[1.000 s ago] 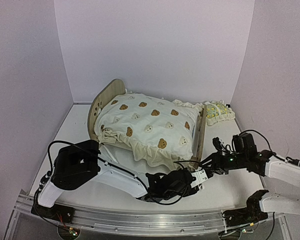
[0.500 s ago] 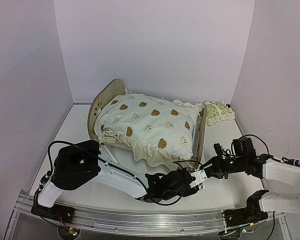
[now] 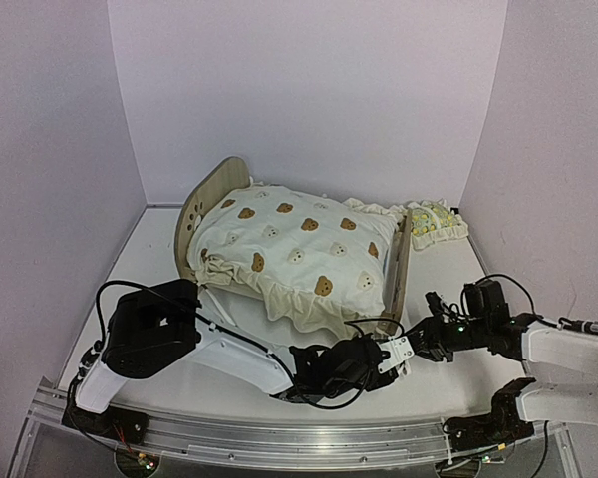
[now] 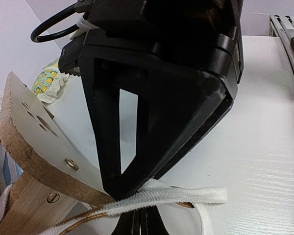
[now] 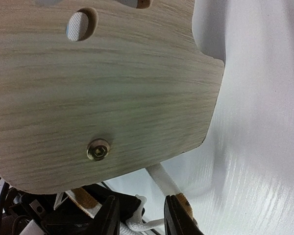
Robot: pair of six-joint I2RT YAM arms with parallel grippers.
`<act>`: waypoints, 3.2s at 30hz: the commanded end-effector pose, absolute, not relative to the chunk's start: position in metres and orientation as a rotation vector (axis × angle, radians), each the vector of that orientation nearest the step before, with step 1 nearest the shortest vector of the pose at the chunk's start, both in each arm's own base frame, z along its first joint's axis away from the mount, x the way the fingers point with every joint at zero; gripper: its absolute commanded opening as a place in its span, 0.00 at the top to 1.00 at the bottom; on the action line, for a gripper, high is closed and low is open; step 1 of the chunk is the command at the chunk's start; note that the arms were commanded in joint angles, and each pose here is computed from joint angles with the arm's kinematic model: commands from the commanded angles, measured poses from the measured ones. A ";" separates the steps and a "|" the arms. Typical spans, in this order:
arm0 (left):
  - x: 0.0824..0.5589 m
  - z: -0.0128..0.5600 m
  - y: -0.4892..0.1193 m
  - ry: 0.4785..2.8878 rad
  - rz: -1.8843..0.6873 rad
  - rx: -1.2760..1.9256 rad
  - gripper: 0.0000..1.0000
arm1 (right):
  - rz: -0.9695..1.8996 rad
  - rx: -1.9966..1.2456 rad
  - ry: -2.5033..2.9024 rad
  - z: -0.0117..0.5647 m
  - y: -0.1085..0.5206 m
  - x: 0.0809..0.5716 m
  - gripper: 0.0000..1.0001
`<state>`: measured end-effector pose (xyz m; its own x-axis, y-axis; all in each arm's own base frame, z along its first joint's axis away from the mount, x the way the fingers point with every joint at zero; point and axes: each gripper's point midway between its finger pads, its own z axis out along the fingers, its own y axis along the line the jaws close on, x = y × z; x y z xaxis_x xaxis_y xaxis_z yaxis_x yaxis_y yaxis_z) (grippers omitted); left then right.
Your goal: Set up the pet bed
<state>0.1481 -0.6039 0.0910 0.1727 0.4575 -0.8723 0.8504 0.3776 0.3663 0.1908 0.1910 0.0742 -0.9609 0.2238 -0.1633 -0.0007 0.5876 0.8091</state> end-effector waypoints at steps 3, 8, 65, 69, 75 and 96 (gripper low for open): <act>0.156 0.100 -0.606 1.456 -0.441 1.175 1.00 | 1.360 0.173 2.550 0.079 0.194 0.188 0.72; 0.157 0.101 -0.606 1.461 -0.437 1.165 1.00 | 1.386 0.166 2.513 0.087 0.196 0.191 0.76; 0.089 0.067 -0.616 1.668 -0.742 1.353 0.51 | 1.295 0.268 2.468 0.090 0.187 0.209 1.00; 0.099 0.060 -0.620 1.676 -0.724 1.329 0.56 | 1.300 0.268 2.468 0.091 0.188 0.208 1.00; 0.109 0.054 -0.624 1.688 -0.719 1.281 0.65 | 1.306 0.266 2.458 0.092 0.187 0.207 1.00; 0.112 0.069 -0.599 1.719 -0.731 1.211 1.00 | 1.258 0.286 2.424 0.099 0.182 0.212 1.00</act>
